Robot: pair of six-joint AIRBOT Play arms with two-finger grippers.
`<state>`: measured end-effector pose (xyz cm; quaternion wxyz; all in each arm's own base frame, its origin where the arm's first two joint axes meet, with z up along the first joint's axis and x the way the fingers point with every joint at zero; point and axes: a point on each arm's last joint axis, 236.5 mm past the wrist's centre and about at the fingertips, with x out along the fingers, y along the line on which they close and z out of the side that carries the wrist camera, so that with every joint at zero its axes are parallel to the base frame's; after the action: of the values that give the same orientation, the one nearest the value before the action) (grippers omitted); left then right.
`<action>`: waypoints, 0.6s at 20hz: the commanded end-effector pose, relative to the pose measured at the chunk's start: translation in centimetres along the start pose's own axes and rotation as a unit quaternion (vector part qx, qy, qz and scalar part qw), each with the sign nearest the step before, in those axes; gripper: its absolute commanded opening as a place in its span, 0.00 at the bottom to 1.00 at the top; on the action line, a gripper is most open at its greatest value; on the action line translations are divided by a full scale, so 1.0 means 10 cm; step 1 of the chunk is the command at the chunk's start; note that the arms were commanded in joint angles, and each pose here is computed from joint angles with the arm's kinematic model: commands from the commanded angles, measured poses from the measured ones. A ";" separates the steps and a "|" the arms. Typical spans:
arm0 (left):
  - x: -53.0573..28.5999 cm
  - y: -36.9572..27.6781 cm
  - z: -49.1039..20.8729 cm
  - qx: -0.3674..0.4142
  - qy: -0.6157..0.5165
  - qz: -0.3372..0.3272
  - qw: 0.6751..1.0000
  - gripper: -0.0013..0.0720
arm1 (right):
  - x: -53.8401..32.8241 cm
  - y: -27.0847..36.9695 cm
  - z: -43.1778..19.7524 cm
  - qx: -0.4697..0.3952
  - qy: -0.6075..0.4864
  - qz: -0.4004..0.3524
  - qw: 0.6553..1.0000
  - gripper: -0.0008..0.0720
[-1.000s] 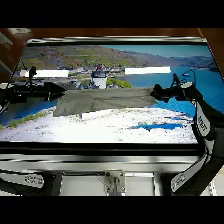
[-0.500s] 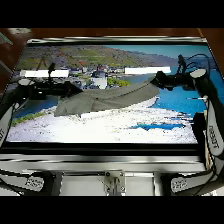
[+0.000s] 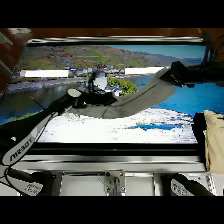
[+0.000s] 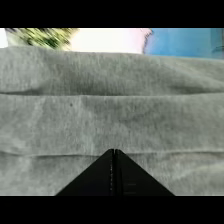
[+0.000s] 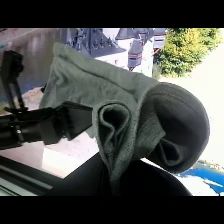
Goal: Fold the shirts.
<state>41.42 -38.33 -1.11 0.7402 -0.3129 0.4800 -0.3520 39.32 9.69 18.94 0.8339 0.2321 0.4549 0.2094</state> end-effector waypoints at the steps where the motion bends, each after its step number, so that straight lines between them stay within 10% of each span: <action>1: 0.46 -0.29 -0.49 -0.057 0.020 -0.025 0.998 0.06 | -0.46 0.17 -0.18 -0.011 -0.018 -0.032 0.999 0.09; 7: 0.53 -0.58 -0.80 -0.069 0.073 -0.089 0.991 0.06 | -0.70 0.06 -0.19 -0.024 -0.048 -0.087 0.995 0.09; 12: -0.46 -0.35 0.52 -0.007 -0.053 -0.100 0.994 0.06 | -0.26 -0.01 -0.06 -0.026 -0.028 -0.080 0.996 0.09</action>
<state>40.31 -41.15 1.91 0.6859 -0.3920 0.4684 -0.3955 35.81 7.37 21.42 0.8664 0.1846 0.4412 0.1438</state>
